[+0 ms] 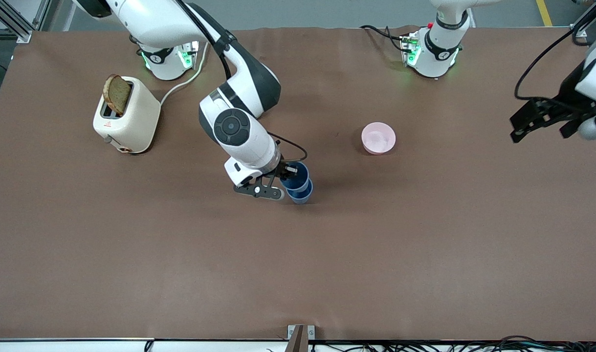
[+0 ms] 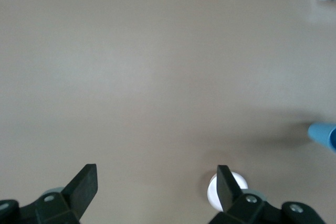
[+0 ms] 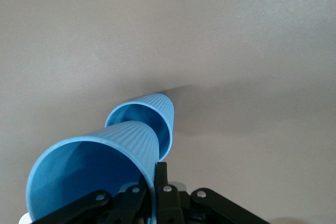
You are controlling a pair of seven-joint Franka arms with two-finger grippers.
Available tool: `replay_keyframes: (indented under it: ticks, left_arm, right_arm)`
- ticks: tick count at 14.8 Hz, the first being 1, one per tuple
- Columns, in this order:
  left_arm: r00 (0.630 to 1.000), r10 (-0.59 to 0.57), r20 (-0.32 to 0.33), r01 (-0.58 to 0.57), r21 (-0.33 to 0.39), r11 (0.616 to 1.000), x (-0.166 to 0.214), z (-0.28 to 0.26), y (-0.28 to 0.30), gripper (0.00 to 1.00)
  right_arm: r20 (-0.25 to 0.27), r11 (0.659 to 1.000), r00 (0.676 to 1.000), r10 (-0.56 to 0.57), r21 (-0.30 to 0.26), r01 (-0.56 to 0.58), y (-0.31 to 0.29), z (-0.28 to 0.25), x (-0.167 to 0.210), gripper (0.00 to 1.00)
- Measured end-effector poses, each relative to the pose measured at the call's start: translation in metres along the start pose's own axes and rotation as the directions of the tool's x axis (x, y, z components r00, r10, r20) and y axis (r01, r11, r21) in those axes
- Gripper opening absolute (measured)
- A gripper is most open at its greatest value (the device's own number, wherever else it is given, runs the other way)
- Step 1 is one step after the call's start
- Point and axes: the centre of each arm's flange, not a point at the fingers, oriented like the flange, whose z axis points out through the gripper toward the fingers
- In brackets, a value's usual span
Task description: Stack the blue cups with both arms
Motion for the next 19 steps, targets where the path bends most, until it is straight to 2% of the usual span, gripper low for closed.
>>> replay_keyframes:
  ticks: [2,5,11,14,15,16,17,19]
  left_arm:
    - [0.999,0.023,0.039,-0.023,0.001,1.0,-0.011,0.006,-0.008,1.0]
    - [0.998,0.025,0.062,-0.026,0.007,1.0,-0.02,0.014,-0.013,1.0]
    - [0.997,0.033,0.073,-0.034,0.009,0.999,-0.022,0.018,-0.01,1.0]
    - [0.997,0.038,0.074,-0.038,0.009,0.999,-0.022,0.019,-0.009,1.0]
    - [0.997,0.04,0.073,-0.041,0.008,0.999,-0.022,0.019,-0.009,1.0]
    - [0.996,0.043,0.073,-0.044,0.008,0.999,-0.022,0.019,-0.009,1.0]
    - [0.996,0.046,0.073,-0.047,0.008,0.999,-0.022,0.019,-0.009,1.0]
    - [0.996,0.052,0.073,-0.052,0.007,0.999,-0.022,0.019,-0.009,1.0]
  right_arm:
    - [0.004,1.0,1.0,-0.004,-0.004,0.004,-0.001,0.005,-0.002,0.04]
    - [-0.001,1.0,1.0,-0.011,-0.019,0.011,0.0,0.01,-0.001,0.04]
    - [0.0,1.0,1.0,-0.009,-0.024,0.009,0.001,0.017,0.001,0.05]
    - [-0.02,1.0,1.0,-0.009,-0.003,0.009,-0.001,0.017,0.004,0.07]
    - [-0.025,1.0,1.0,-0.009,0.002,0.009,-0.002,0.016,0.004,0.12]
    - [-0.027,1.0,1.0,-0.007,0.004,0.008,-0.002,0.016,0.005,0.12]
    - [-0.029,1.0,1.0,-0.005,0.005,0.006,-0.001,0.015,0.006,0.18]
    - [-0.031,1.0,1.0,-0.002,0.005,0.002,0.0,0.015,0.008,0.37]
